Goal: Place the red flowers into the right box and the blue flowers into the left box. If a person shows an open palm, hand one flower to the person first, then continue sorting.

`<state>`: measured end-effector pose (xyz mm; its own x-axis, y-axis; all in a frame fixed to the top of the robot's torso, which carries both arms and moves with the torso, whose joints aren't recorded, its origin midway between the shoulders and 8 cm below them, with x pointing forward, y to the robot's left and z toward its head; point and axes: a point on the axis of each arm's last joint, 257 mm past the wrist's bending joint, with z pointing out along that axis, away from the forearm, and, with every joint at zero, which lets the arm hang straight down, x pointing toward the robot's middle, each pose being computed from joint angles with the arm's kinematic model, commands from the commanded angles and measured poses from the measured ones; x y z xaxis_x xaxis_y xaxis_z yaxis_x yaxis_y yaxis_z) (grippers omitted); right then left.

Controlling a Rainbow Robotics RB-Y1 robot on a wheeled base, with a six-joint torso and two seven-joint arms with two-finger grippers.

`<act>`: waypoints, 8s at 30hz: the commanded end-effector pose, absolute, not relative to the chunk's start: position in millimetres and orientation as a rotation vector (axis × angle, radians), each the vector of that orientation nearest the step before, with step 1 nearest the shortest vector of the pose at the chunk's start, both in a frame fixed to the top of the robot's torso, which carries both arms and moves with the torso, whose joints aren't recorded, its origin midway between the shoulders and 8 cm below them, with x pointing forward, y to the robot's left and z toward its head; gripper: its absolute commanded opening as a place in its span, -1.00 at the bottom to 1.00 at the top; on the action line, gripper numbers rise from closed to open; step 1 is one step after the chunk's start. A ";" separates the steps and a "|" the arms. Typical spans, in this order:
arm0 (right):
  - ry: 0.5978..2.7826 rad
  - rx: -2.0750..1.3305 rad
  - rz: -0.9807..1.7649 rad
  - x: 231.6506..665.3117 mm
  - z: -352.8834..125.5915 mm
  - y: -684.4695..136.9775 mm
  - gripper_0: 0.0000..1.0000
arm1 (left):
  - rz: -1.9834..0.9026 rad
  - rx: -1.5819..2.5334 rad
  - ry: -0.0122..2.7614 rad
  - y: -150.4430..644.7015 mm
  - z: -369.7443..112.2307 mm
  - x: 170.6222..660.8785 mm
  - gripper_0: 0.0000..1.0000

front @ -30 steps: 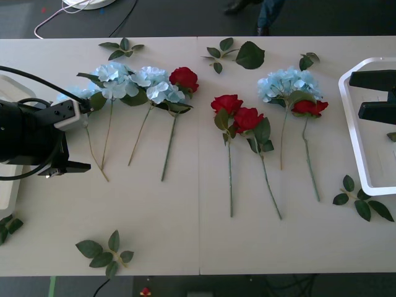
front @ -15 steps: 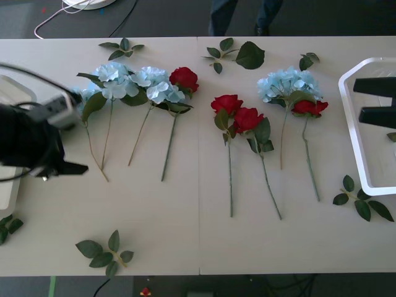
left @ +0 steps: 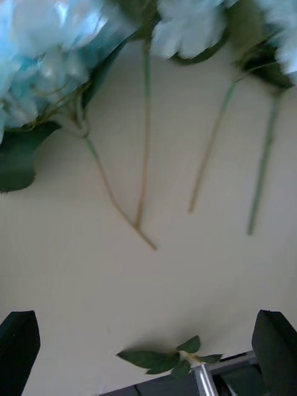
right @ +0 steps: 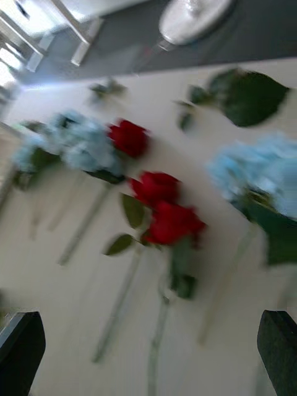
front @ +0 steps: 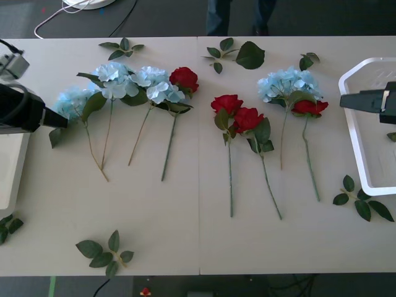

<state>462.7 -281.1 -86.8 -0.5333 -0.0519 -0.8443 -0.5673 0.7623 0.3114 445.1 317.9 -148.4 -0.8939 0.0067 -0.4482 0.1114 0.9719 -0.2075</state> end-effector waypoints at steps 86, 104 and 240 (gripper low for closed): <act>2.462 0.083 0.094 622.8 -279.4 -300.9 -1.00 | -0.070 -0.362 2.540 329.7 -310.1 581.6 -1.00; 2.174 0.109 0.222 607.6 -133.1 -382.3 -1.00 | -0.070 -0.362 2.540 329.7 -310.1 581.6 -1.00; 2.341 -0.127 0.000 663.9 -260.8 -296.0 -1.00 | 0.108 -0.047 2.391 610.8 -228.9 474.7 -1.00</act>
